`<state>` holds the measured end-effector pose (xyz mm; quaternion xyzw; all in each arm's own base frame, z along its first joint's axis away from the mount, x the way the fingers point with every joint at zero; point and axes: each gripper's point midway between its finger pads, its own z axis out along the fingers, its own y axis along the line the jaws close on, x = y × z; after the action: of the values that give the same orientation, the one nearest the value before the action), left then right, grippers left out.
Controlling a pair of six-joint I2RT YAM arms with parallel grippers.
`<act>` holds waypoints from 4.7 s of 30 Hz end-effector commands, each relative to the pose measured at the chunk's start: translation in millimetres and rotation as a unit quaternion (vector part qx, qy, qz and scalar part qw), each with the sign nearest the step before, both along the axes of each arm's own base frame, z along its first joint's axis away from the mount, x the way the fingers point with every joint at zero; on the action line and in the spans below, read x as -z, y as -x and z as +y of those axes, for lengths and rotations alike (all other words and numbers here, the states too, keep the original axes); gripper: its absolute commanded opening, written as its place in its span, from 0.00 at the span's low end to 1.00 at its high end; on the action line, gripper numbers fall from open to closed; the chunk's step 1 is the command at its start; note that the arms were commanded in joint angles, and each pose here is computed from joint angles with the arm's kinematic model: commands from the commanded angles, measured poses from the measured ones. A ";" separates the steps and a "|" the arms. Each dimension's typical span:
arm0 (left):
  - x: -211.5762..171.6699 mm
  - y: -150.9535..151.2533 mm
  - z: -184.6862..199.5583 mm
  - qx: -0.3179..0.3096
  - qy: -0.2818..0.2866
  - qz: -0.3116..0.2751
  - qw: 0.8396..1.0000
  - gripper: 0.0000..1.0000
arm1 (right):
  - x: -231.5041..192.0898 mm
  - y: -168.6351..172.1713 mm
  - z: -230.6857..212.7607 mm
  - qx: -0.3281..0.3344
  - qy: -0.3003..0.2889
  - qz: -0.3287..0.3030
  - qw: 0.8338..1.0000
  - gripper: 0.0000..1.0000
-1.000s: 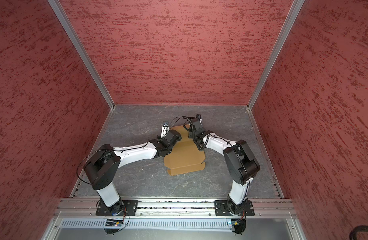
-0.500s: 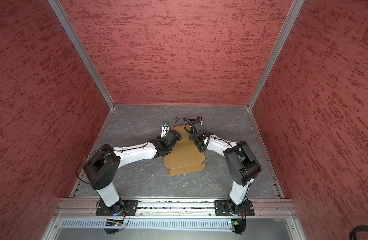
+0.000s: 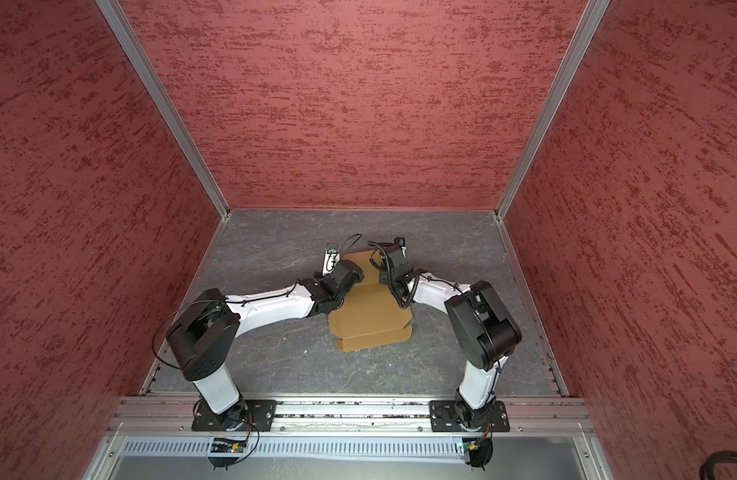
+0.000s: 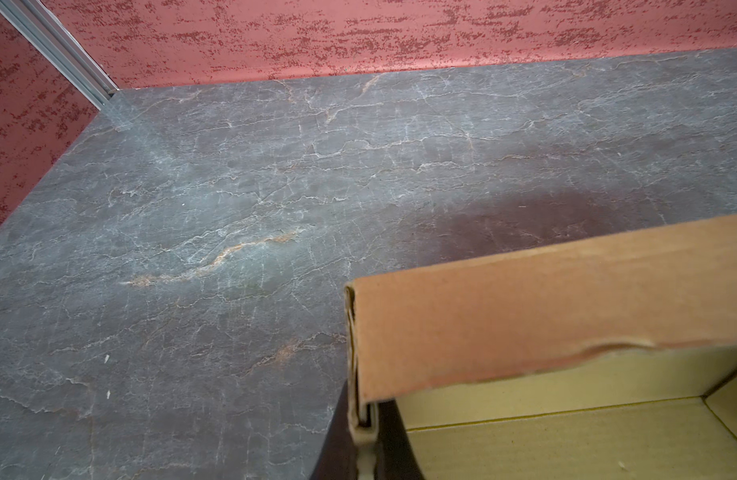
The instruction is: Fold the paper box
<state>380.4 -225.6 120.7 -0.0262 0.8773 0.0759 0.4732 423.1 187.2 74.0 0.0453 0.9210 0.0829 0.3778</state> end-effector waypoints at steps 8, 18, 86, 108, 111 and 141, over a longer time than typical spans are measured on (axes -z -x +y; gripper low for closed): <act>15.4 14.6 10.4 0.011 -0.037 0.047 0.998 0.00 | 25.2 0.5 -12.8 0.025 0.027 0.029 0.999 0.01; 16.5 14.5 6.2 0.015 -0.033 0.049 0.998 0.00 | 28.8 1.6 -29.7 0.042 0.080 0.027 0.996 0.16; 44.4 23.1 1.0 0.060 -0.043 0.176 0.982 0.00 | -11.0 27.7 -6.0 -0.025 0.011 0.063 0.998 0.43; 93.4 33.7 -1.1 0.078 -0.049 0.286 0.954 0.00 | -33.3 39.2 -8.3 -0.001 -0.006 0.099 0.995 0.61; 98.0 34.0 -0.6 0.077 -0.051 0.292 0.952 0.00 | -39.0 38.5 -8.2 -0.002 -0.007 0.094 0.996 0.62; 21.5 -5.4 5.2 0.084 0.062 0.226 0.969 0.59 | -48.1 29.0 -22.9 0.000 -0.028 0.073 0.997 0.65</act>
<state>377.9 -214.8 83.8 0.0352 0.9675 0.0079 0.2503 389.9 163.3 108.4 0.0638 0.9508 0.0866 0.2904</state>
